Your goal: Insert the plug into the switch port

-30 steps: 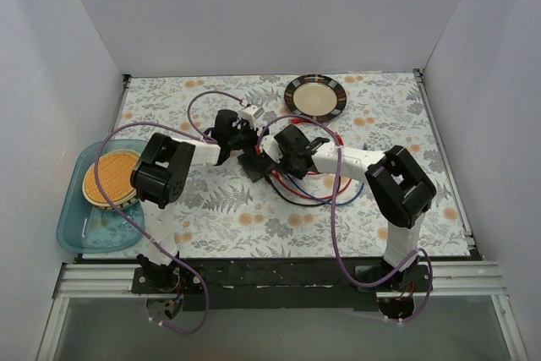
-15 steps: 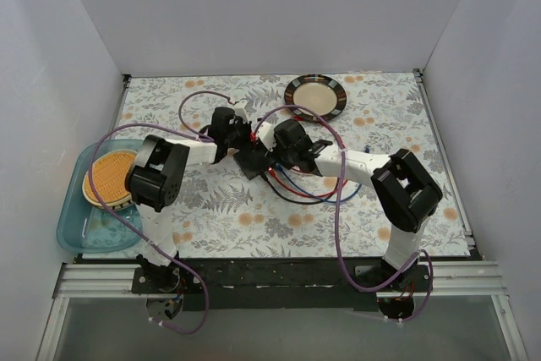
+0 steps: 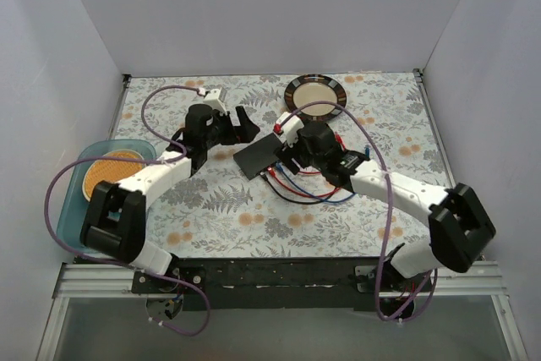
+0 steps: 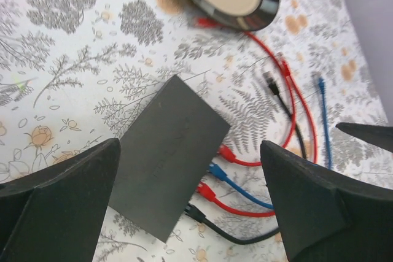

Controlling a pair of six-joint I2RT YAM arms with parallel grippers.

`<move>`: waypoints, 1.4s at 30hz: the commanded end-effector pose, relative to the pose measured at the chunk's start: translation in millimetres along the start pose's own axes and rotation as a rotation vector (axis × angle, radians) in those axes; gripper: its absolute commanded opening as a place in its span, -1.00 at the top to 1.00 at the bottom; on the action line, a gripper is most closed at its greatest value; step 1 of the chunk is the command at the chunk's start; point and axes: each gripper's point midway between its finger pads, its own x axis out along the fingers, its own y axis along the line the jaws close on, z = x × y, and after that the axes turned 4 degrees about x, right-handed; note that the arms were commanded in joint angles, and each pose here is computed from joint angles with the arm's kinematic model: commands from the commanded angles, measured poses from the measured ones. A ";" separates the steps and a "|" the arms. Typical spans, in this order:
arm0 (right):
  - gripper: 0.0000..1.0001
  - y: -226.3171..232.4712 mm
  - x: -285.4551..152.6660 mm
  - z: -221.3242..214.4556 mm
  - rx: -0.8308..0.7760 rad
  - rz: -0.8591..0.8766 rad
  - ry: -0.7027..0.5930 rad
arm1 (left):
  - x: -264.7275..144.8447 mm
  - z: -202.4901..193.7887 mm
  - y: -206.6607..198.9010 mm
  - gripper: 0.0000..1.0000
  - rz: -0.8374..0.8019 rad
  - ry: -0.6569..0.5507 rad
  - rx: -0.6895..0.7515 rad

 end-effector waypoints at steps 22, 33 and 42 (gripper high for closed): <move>-0.96 -7.6 -148.1 -20.6 0.434 -0.063 -0.252 | -166.9 -5.2 -32.0 -0.96 0.034 -0.114 -0.091; -0.97 -24.4 -174.3 -20.3 0.468 -0.139 -0.372 | -167.1 -9.8 -12.8 -0.96 0.132 -0.123 -0.106; -0.97 -49.5 -180.8 -28.7 0.402 -0.291 -0.489 | -165.2 -1.5 9.9 -0.96 0.248 -0.194 -0.137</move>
